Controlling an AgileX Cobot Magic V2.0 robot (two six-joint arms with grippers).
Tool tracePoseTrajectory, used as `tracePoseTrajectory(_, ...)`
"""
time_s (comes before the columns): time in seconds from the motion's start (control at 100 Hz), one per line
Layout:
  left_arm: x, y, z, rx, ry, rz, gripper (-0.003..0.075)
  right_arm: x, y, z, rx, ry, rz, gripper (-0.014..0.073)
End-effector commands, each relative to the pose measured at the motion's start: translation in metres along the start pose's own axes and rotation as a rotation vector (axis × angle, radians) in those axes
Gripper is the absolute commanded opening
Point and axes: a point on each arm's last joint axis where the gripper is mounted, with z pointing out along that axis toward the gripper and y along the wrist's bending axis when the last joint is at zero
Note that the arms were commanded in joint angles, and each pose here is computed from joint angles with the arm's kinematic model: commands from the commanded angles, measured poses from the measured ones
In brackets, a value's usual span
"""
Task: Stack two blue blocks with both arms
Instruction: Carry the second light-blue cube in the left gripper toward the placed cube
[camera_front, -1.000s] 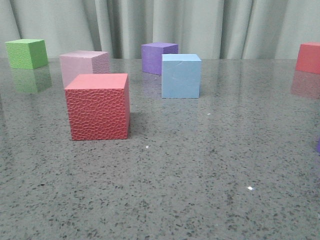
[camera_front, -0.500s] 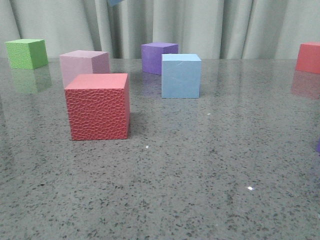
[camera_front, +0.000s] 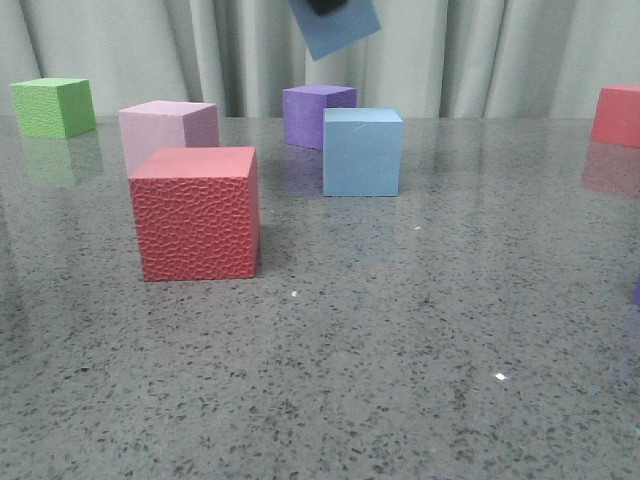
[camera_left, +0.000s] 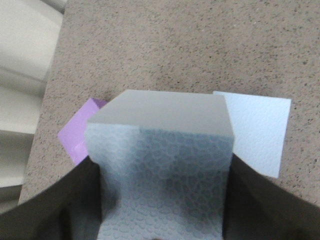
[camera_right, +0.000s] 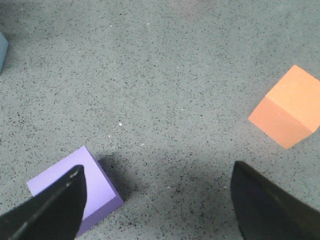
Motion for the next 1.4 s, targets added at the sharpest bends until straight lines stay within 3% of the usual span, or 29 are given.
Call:
tracePoseTrajectory(0.0,-0.018,0.004,-0.038,-0.093,-0.121,0.007,0.0232,-0.01,0.0,-0.006,-0.003,-0.08,-0.01,0.059)
tracePoseTrajectory(0.16,-0.018,0.004,-0.038,-0.095,-0.122,0.007,0.0232,-0.01,0.0,-0.006,-0.003,-0.08,-0.01,0.059)
tracePoseTrajectory(0.67,-0.016,-0.01,-0.033,0.056,-0.097,-0.013,0.0232,-0.01,0.0,-0.006,-0.003,-0.082,-0.01,0.059)
tracePoseTrajectory(1.39,-0.015,-0.019,-0.022,0.085,-0.043,0.034,0.0232,-0.01,0.0,-0.006,-0.004,-0.082,-0.009,0.059)
